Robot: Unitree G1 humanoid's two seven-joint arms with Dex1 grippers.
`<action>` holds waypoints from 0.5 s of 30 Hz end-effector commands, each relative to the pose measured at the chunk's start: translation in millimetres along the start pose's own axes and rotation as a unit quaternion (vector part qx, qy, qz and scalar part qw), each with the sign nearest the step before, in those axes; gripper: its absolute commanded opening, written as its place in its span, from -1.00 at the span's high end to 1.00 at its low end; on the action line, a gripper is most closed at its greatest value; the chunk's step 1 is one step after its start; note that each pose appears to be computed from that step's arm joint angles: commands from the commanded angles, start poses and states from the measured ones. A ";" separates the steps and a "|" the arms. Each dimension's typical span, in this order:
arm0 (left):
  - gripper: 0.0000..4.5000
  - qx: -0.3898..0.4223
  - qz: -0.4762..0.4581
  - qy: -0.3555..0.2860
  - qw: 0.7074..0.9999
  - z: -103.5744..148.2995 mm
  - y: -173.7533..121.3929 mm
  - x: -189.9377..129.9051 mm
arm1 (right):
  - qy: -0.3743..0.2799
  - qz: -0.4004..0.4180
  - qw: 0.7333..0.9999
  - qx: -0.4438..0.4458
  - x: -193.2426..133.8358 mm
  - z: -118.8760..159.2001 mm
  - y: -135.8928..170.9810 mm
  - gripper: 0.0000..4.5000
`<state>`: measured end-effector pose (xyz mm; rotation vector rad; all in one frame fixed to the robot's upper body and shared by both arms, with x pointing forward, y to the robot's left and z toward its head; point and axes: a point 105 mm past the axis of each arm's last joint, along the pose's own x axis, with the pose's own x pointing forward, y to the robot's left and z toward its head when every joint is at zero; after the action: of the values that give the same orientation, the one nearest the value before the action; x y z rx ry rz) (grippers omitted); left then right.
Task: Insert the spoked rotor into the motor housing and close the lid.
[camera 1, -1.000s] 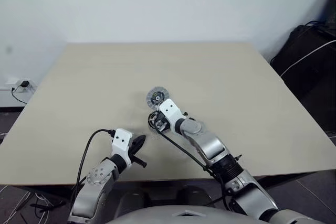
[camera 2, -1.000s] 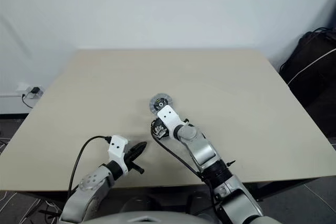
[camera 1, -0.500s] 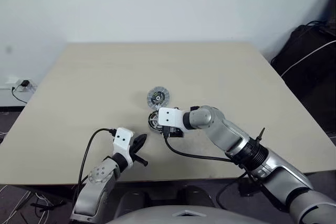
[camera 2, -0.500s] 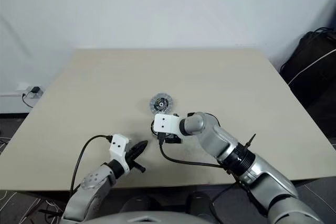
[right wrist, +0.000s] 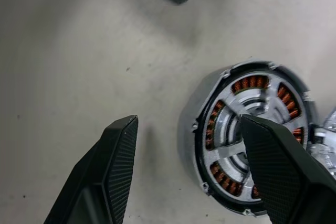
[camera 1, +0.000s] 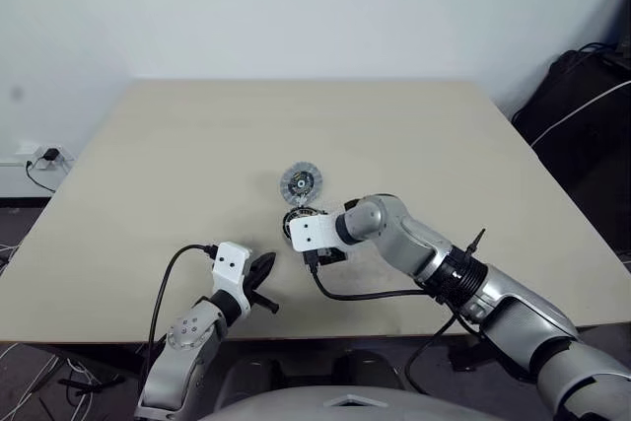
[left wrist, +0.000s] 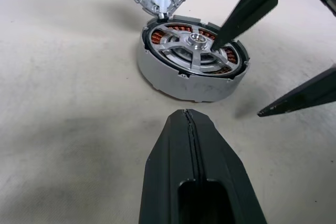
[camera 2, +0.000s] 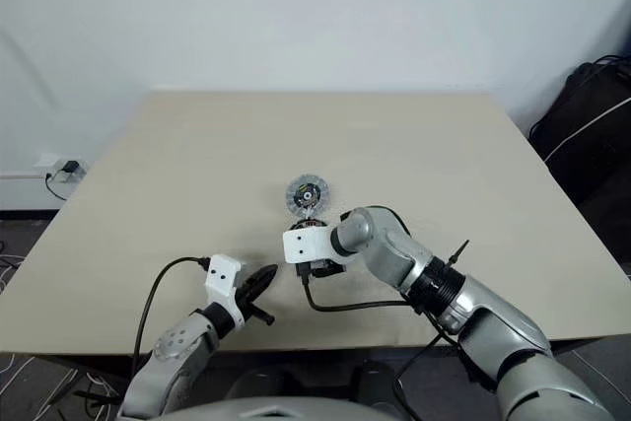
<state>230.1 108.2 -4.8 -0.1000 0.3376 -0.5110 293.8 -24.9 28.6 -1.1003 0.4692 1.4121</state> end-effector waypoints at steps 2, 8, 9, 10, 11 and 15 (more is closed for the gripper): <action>1.00 0.002 0.003 -0.023 1.000 8.2 -0.4 0.2 | -0.003 -0.001 1.000 -0.016 -2.9 4.6 -7.2 -0.46; 1.00 0.000 0.004 -0.025 1.000 8.6 -0.8 0.6 | 0.011 0.011 1.000 -0.008 1.7 -3.3 -8.4 -0.46; 1.00 0.000 0.005 -0.026 1.000 8.7 -0.9 0.8 | 0.015 0.012 1.000 -0.007 2.0 -5.1 -9.2 -0.46; 1.00 0.000 0.005 -0.026 1.000 8.7 -1.0 1.0 | 0.020 0.012 1.000 -0.007 2.2 -7.1 -10.3 -0.46; 1.00 0.000 0.005 -0.027 1.000 8.7 -1.1 1.0 | 0.023 0.012 1.000 -0.007 2.3 -8.5 -11.2 -0.38; 1.00 -0.002 0.006 -0.028 1.000 8.8 -1.1 1.0 | 0.033 0.012 0.999 -0.007 3.1 -13.6 -14.0 0.12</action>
<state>229.9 107.2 -3.1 -0.1102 0.3197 -0.4986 302.0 -26.6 18.9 -1.1356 0.5233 1.4431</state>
